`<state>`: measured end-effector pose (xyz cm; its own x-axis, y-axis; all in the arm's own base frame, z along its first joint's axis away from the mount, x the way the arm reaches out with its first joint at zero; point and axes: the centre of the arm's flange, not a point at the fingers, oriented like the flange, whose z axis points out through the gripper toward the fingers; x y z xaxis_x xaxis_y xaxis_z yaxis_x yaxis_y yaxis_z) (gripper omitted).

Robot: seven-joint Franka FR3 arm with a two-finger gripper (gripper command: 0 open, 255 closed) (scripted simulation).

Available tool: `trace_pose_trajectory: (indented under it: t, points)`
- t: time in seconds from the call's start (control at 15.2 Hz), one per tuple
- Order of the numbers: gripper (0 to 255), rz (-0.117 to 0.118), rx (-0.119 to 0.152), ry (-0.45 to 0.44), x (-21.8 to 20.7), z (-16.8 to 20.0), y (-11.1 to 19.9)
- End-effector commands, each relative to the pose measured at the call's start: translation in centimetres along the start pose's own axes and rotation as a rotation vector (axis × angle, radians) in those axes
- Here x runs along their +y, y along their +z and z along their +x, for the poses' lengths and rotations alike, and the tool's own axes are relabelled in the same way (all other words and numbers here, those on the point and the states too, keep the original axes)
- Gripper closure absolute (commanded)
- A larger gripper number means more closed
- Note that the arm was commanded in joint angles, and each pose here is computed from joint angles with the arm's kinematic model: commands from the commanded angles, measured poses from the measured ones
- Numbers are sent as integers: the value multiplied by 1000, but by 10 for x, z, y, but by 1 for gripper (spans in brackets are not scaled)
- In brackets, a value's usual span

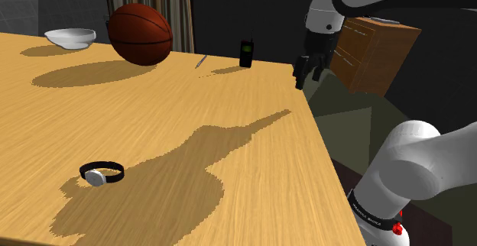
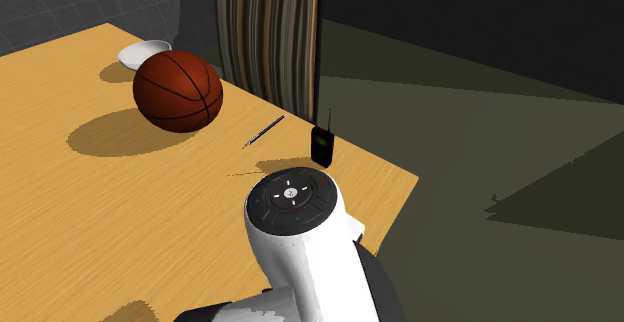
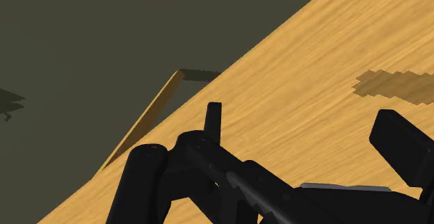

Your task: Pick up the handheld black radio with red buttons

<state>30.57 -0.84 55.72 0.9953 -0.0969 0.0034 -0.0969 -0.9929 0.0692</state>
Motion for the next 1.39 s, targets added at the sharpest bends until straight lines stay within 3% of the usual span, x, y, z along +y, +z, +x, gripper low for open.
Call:
trace_pose_trajectory:
  t: [0.0, 0.66, 1.32]
  points:
    - [0, 0, 0, 0, 0, 0, 0]
    - [0, -74, 70, 253, -16, 122, -10]
    - [0, -147, 140, 506, -2, 243, -29]
